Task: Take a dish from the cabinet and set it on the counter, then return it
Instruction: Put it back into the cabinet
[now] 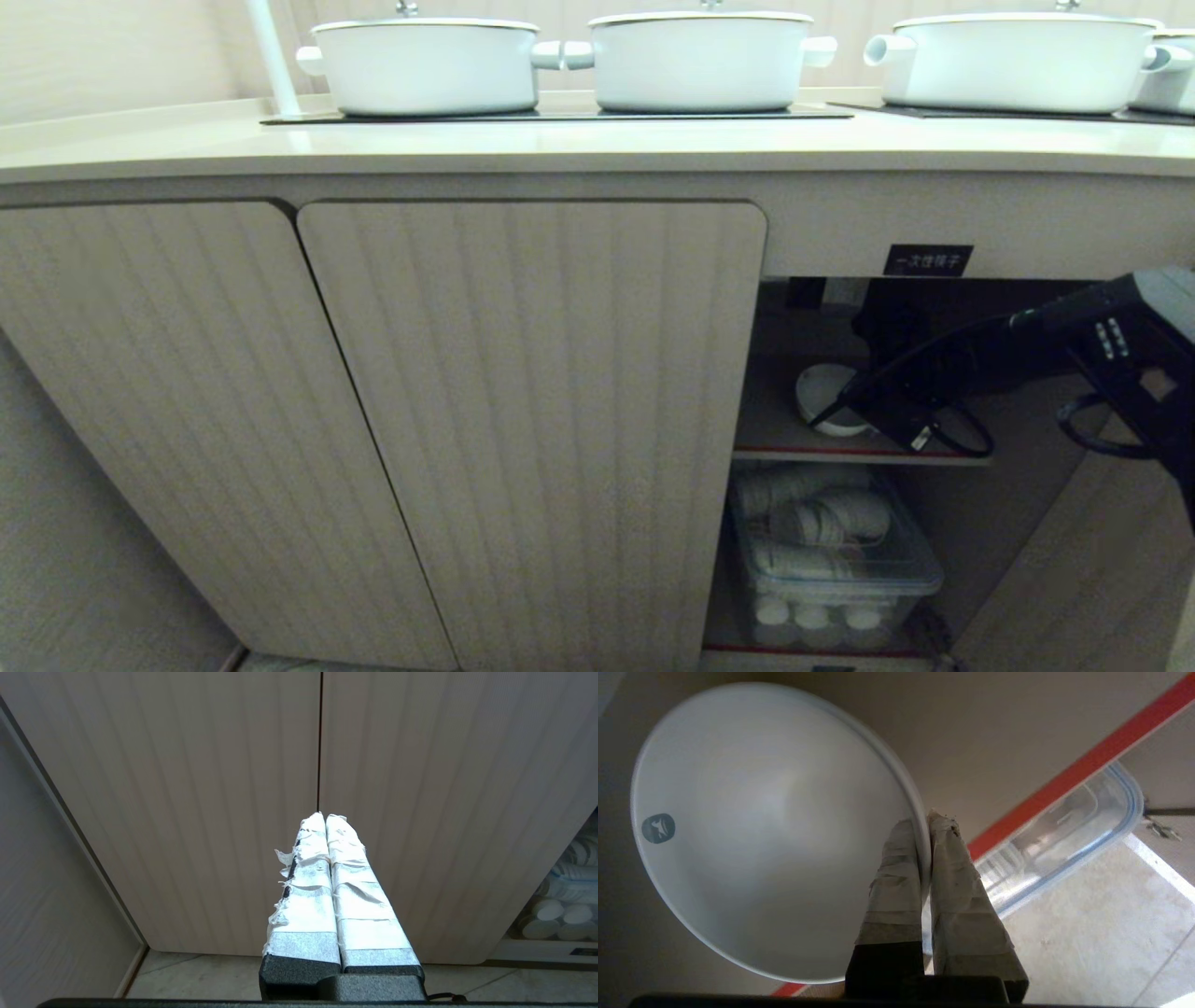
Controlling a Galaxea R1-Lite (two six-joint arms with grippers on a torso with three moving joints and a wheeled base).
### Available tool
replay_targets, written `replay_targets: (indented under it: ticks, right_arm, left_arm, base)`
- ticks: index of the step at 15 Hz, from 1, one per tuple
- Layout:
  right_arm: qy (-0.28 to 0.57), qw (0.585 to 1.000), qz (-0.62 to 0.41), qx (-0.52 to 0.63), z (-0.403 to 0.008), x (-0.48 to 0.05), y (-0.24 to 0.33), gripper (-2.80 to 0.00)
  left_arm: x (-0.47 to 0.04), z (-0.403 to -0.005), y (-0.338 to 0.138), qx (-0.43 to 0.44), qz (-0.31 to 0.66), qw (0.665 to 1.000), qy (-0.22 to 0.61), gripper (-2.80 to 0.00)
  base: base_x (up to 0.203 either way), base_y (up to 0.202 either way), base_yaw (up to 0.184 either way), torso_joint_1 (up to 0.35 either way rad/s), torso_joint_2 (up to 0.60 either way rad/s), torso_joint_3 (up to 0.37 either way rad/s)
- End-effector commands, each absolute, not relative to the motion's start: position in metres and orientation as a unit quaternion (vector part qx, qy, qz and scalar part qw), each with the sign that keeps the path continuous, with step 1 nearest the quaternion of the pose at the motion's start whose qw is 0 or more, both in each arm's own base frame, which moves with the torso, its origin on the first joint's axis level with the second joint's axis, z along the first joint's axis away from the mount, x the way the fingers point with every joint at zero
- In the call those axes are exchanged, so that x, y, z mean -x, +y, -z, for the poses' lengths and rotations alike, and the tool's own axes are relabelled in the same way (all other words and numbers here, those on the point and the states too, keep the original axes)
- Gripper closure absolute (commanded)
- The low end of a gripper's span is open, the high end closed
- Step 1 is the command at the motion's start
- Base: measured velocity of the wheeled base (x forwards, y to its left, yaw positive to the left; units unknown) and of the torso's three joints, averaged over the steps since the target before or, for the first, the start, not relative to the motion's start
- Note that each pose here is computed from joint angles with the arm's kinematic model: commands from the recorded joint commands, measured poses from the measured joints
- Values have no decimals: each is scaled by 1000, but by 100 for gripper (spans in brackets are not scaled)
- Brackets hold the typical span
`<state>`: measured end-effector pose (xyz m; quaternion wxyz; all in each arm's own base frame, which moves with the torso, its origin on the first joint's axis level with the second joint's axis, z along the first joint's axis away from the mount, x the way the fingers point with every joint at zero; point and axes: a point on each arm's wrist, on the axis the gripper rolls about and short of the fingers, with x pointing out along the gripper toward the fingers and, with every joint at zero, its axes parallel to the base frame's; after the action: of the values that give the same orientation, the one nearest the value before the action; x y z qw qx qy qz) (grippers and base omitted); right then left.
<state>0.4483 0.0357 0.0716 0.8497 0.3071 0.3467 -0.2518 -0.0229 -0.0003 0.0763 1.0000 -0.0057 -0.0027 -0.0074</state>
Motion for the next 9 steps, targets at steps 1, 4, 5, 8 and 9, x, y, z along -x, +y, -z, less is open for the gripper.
replay_targets:
  ticks: [1, 4, 5, 8, 9]
  right_arm:
    - [343, 850, 255, -308, -70, -449, 36, 0]
    - [336, 852, 258, -309, -69, -450, 36, 0]
    - [336, 851, 258, -309, -69, -449, 36, 0]
    - [333, 850, 259, -315, -70, -450, 36, 0]
    - [333, 849, 260, -316, -69, -450, 36, 0]
  left_arm:
    - [23, -76, 0, 6, 8, 1000, -3, 0]
    - [23, -76, 0, 6, 8, 1000, -3, 0]
    - [23, -76, 0, 6, 8, 1000, -2, 0]
    - [23, -76, 0, 6, 8, 1000, -3, 0]
    - [23, -76, 0, 6, 8, 1000, -3, 0]
  base:
    - [0, 0, 0, 0, 0, 0]
    - [0, 0, 0, 0, 0, 0]
    - [0, 0, 0, 0, 0, 0]
    - [0, 0, 0, 0, 0, 0]
    - [0, 0, 0, 0, 0, 0]
